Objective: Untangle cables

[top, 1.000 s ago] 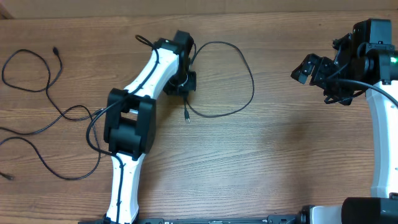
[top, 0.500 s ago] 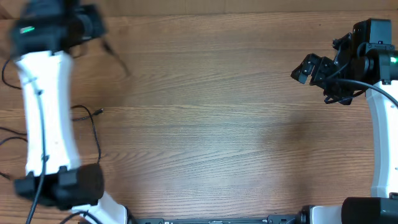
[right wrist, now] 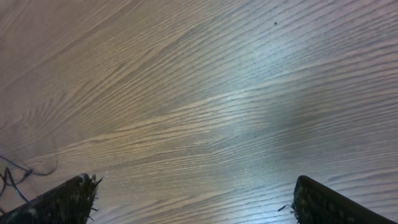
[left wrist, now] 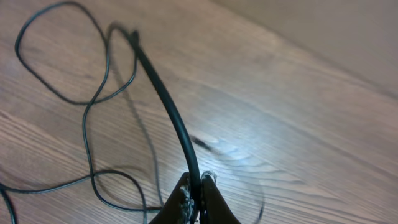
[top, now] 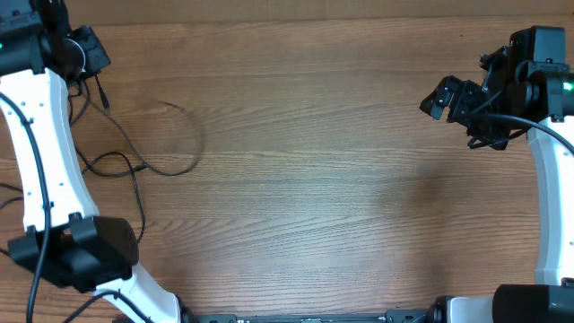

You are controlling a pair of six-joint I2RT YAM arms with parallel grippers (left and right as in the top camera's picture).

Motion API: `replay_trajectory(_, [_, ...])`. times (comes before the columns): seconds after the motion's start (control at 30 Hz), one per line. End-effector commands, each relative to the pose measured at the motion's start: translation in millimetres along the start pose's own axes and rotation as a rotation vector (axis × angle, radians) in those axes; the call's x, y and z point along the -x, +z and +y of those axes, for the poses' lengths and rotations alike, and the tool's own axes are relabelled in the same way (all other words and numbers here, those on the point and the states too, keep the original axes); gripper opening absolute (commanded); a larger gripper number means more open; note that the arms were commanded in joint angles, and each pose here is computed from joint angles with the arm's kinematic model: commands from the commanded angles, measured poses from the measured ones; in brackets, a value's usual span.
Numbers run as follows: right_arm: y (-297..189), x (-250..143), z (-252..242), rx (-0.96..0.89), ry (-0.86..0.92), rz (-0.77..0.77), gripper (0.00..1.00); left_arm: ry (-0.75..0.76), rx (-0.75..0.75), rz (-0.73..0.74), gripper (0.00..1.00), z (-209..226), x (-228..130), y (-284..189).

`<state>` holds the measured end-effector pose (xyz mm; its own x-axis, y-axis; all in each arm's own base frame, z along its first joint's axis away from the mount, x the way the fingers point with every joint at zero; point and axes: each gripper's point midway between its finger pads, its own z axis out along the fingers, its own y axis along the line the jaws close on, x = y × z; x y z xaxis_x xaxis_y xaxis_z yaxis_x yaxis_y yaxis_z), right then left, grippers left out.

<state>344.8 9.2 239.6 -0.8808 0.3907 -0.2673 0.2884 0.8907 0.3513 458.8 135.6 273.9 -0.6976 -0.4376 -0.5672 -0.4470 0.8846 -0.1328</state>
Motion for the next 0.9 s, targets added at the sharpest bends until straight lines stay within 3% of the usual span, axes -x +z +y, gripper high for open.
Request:
replay_trajectory(0.0, [1.5, -2.6, 0.1, -0.001, -0.005, 0.009, 1.00, 0.014, 0.080, 0.056, 0.05, 22.2, -7.8, 29.9])
replay_trajectory(0.2, [1.5, -2.6, 0.1, -0.001, -0.005, 0.009, 1.00, -0.096, 0.141, 0.065, 0.08, 63.9, -4.0, 45.4])
replay_trajectory(0.23, [1.5, -2.6, 0.2, -0.001, -0.005, 0.009, 1.00, -0.125, 0.152, 0.062, 0.26, 74.0, -2.8, 44.5])
replay_trajectory(0.27, [1.5, -2.5, 0.2, -0.001, -0.005, 0.009, 1.00, -0.140, 0.160, 0.060, 0.54, 80.9, -2.0, 43.9])
replay_trajectory(0.3, [1.5, -2.4, 0.2, -0.001, -0.005, 0.008, 1.00, -0.153, 0.166, 0.058, 0.94, 88.0, -1.3, 43.2])
replay_trajectory(0.33, [1.4, -2.3, 0.3, 0.000, -0.005, 0.008, 1.00, -0.163, 0.169, 0.055, 1.00, 93.8, -0.2, 42.6])
replay_trajectory(0.53, [1.5, 1.1, 2.4, 0.010, -0.009, -0.005, 1.00, -0.172, 0.143, 0.080, 1.00, 95.1, -5.6, 38.9])
replay_trajectory(0.73, [1.3, -0.4, 5.6, 0.029, -0.010, 0.002, 0.98, -0.090, -0.020, 0.047, 0.99, 44.1, -0.5, 15.3])
replay_trajectory(0.87, [0.7, 0.0, 6.0, 0.030, -0.010, 0.001, 0.94, 0.053, -0.127, -0.005, 1.00, -5.1, -0.3, -20.3])
